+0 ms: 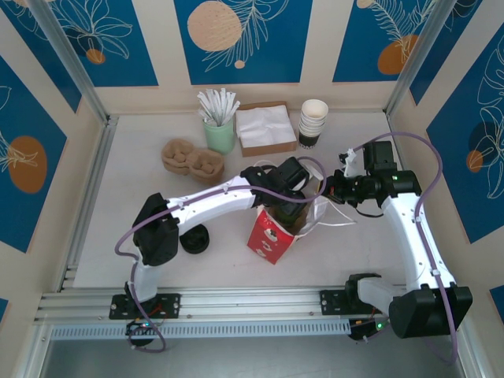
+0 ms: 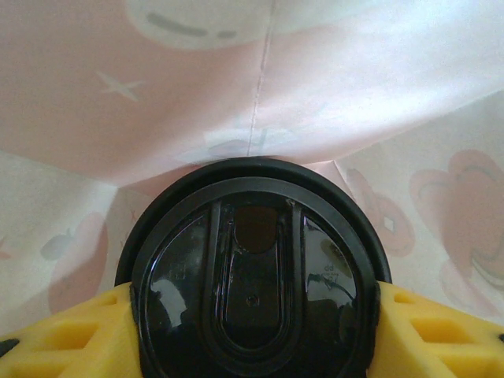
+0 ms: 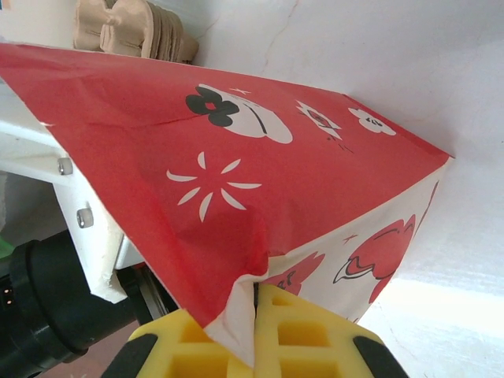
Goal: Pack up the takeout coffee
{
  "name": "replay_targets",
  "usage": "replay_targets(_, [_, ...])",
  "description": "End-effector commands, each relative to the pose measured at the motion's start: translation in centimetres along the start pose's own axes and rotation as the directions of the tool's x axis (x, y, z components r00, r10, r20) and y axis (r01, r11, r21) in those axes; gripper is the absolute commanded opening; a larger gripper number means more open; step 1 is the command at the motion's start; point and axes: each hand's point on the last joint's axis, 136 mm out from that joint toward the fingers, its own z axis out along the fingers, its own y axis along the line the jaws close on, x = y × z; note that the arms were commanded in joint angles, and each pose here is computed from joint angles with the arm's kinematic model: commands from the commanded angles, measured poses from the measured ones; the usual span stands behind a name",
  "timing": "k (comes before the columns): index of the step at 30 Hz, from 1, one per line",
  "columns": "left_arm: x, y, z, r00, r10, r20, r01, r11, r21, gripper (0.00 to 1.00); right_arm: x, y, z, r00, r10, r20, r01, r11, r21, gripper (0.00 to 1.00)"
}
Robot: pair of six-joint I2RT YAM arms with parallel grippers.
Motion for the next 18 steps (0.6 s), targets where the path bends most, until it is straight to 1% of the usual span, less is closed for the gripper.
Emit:
replay_targets(1, [3.9,-0.6,2.0,0.991,0.044,-0.126,-0.042,0.999,0.022,0.51,1.4,-0.1,-0.4,0.995,0.072,-0.066,-0.071,0.997,0.013,0.0])
replay_targets(4, [4.1,-1.0,2.1,0.991,0.049,-0.123,-0.044,0.998,0.039,0.51,1.3,-0.1,-0.4,0.995,0.075,-0.068,-0.074,0.997,0.016,0.0])
replay_targets(11, [5.9,-0.5,2.3,0.988,0.031,-0.151,-0.028,0.999,0.027,0.51,0.9,0.0,-0.2,0.994,0.079,-0.077,-0.079,0.997,0.0,0.0])
replay_targets(18, [6.8,-0.5,2.1,0.987,0.006,-0.163,-0.001,0.999,0.032,0.51,0.6,0.1,0.0,0.995,0.068,-0.068,-0.069,0.998,-0.012,0.0])
